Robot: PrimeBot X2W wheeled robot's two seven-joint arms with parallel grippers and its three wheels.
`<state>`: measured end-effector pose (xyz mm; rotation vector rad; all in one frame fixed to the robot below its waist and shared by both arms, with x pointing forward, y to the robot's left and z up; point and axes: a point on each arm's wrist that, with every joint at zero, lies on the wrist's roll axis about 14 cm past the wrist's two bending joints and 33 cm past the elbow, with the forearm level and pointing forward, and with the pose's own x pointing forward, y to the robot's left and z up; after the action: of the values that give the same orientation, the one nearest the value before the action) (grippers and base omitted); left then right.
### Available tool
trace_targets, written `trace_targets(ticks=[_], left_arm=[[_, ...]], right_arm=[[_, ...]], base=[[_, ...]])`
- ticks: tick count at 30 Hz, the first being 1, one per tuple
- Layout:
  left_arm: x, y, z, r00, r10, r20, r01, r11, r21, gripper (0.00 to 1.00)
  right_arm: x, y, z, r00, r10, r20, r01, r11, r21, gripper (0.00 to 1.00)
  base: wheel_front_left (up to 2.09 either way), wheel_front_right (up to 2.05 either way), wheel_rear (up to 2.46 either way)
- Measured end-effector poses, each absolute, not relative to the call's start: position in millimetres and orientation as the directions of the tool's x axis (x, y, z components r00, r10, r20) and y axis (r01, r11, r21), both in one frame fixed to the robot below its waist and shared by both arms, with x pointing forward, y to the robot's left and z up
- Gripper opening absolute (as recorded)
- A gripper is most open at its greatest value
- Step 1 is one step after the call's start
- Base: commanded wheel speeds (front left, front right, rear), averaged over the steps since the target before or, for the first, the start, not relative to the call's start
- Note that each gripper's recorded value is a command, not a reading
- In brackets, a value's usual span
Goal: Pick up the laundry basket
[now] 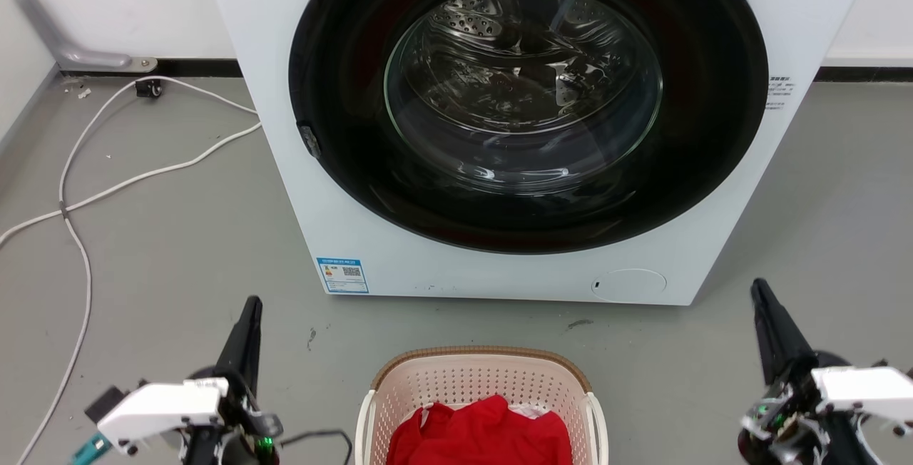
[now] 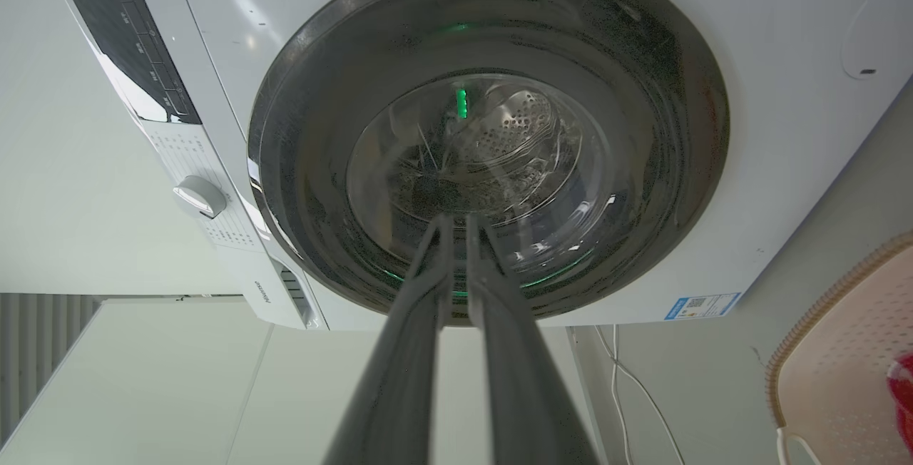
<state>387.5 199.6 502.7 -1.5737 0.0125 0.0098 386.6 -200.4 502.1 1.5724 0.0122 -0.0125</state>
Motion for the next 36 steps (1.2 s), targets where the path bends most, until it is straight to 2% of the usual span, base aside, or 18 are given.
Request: trace_targets(ticks=[5, 10, 11, 23, 36], left_arm=[[375, 199, 476, 0.996, 0.000, -0.093, -0.093, -0.009, -0.996, 1.00], [375, 200, 481, 0.997, 0.018, -0.079, -0.079, 0.020, -0.997, 1.00], [377, 201, 485, 0.997, 0.023, -0.068, -0.070, 0.073, -0.995, 1.00], [378, 195, 495, 0.998, 0.025, -0.057, -0.062, 0.323, -0.945, 1.00], [377, 185, 502, 0.999, 0.020, -0.047, -0.050, 0.537, -0.842, 1.00]], right_arm=[[373, -201, 474, 0.995, -0.008, -0.098, 0.098, -0.008, 0.995, 1.00], [373, -202, 474, 0.995, -0.023, -0.099, 0.099, 0.017, 0.995, 1.00], [373, -204, 477, 0.995, -0.034, -0.093, 0.095, 0.060, 0.994, 1.00], [374, -194, 495, 0.999, -0.014, -0.039, 0.041, 0.346, 0.937, 1.00], [372, -180, 503, 1.000, 0.026, -0.008, -0.010, 0.631, 0.776, 1.00]], base=[[0.00, 0.00, 0.00], [0.00, 0.00, 0.00], [0.00, 0.00, 0.00], [0.00, 0.00, 0.00], [0.00, 0.00, 0.00]])
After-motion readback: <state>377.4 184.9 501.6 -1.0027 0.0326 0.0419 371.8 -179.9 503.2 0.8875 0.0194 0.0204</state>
